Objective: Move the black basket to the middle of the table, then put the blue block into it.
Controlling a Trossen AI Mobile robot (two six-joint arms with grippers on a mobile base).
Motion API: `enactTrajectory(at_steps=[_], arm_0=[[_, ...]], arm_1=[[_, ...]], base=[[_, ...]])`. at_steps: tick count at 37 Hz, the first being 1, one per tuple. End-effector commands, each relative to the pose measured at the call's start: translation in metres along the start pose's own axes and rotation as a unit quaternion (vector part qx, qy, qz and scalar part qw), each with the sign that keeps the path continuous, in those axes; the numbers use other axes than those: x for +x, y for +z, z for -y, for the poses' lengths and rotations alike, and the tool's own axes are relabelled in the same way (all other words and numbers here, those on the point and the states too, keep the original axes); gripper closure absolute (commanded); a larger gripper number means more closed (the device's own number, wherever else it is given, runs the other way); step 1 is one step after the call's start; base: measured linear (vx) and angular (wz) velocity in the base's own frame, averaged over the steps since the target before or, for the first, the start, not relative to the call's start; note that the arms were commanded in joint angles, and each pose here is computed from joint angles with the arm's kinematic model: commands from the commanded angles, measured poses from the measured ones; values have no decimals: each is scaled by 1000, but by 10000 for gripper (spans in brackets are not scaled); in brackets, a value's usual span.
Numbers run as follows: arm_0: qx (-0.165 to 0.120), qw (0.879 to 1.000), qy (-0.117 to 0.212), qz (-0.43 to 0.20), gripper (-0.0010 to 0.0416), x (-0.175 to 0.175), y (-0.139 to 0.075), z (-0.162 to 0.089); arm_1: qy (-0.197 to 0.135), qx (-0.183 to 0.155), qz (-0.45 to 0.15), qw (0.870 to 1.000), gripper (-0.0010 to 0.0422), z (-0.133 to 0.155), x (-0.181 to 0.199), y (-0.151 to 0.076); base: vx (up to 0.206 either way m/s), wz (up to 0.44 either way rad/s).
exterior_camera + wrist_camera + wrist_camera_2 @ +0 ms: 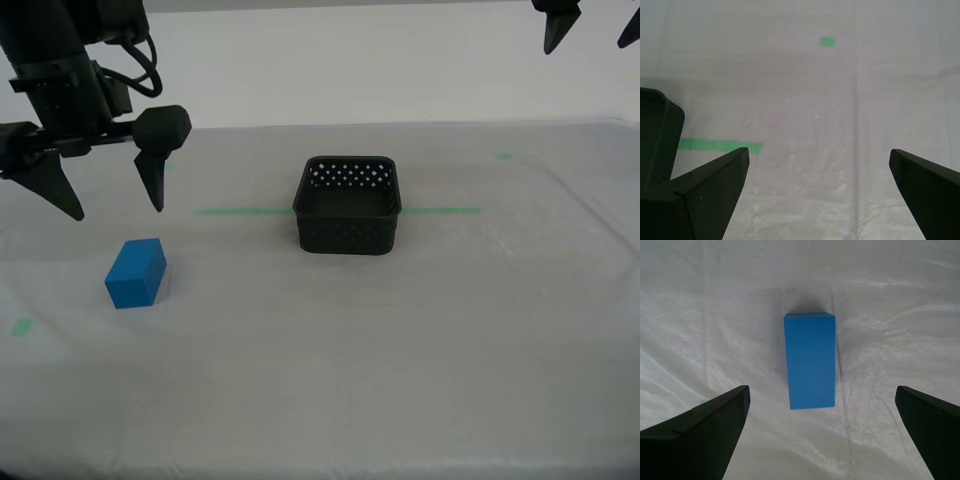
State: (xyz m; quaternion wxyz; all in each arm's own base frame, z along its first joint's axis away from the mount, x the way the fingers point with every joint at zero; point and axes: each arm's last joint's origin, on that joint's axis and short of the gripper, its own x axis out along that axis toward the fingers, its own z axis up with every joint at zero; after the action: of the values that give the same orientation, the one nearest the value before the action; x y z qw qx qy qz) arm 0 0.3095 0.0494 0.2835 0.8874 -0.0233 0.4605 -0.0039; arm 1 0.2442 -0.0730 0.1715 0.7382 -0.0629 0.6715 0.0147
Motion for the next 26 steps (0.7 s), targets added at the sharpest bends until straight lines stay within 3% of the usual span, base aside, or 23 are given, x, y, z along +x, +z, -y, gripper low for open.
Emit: enactTrajectory(at_steps=[1,10,26], arm_0=[[-1,1000,2,0,12,0,0,0],[-1,1000,1,1,13,0,0,0],[-1,1000,2,1,12,0,0,0]], arm_1=[[-1,1,-3,1000,11,2,7,3],[-2,2,-1,1000,11,3,19,3],[-20,-28,8,999,11,-5,49,-16]], base=[[0,0],[0,0],[0,0]])
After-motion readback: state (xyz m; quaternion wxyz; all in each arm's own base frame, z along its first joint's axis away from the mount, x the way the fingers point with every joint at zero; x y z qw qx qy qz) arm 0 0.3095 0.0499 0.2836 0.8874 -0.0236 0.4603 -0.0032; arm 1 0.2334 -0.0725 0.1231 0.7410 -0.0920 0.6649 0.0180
